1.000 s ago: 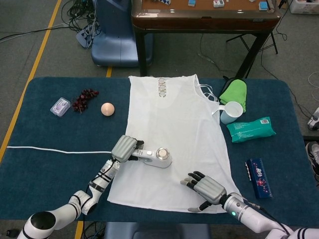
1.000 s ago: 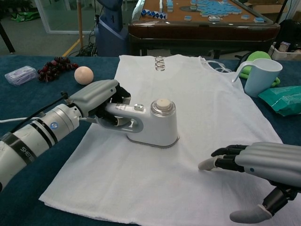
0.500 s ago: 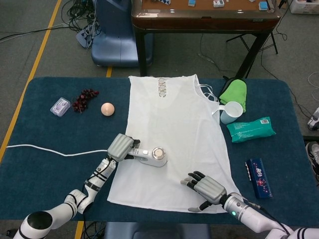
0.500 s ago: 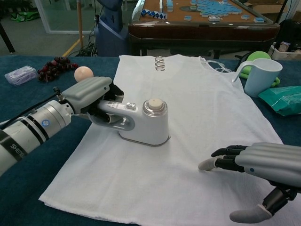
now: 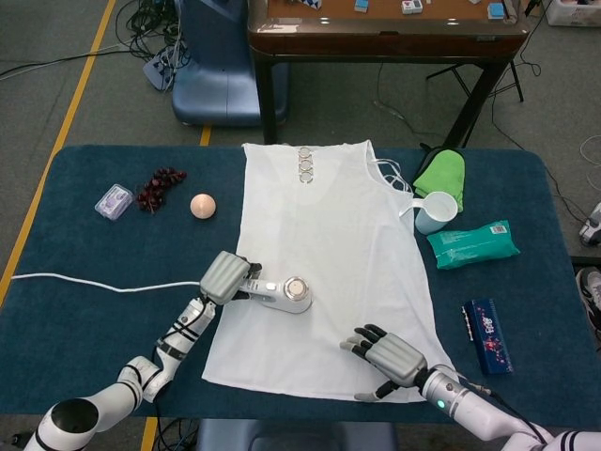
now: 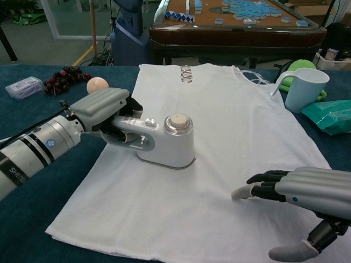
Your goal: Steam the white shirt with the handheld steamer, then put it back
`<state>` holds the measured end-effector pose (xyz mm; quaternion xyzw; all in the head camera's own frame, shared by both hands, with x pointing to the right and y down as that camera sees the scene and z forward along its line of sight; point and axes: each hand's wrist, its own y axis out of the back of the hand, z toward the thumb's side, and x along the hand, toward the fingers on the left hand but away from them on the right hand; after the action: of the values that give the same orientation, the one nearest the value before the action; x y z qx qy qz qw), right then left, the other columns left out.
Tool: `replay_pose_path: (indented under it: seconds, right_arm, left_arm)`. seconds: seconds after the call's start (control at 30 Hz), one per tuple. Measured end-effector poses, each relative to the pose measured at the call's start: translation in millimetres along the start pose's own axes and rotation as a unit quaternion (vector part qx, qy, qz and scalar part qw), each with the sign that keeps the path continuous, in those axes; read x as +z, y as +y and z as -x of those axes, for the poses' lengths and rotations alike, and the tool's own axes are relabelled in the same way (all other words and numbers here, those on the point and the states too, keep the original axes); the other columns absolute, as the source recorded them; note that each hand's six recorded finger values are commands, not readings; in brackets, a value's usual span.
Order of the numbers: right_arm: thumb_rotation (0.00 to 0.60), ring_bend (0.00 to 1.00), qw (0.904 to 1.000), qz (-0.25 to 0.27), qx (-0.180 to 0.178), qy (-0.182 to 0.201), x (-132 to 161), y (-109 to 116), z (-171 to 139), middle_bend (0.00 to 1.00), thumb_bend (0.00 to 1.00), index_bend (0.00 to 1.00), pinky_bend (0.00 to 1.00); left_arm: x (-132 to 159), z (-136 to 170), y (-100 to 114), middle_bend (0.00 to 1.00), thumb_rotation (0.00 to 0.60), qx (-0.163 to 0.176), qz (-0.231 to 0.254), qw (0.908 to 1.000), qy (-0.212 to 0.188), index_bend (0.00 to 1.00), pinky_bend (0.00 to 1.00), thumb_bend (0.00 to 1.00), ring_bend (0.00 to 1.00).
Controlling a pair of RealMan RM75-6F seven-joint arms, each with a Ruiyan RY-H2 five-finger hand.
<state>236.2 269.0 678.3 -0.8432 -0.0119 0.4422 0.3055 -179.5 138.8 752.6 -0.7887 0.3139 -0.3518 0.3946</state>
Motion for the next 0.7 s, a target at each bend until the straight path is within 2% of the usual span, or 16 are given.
replay_pose_path:
  seconds: [0.37, 0.7]
  right_arm:
    - [0.219, 0.03, 1.0000, 0.000, 0.001, -0.004, -2.5, -1.4, -2.9, 0.14, 0.00, 0.02, 0.04]
    - [0.220, 0.03, 1.0000, 0.000, 0.008, -0.002, -2.1, -4.5, -1.8, 0.14, 0.00, 0.02, 0.04]
  left_arm:
    - [24.9, -13.6, -10.7, 0.86, 0.600, -0.009, -0.009, 0.9997, -0.021, 0.78, 0.77, 0.25, 0.72]
    - [4.6, -9.0, -1.8, 0.86, 0.600, -0.006, -0.023, 0.9997, -0.003, 0.78, 0.77, 0.25, 0.72]
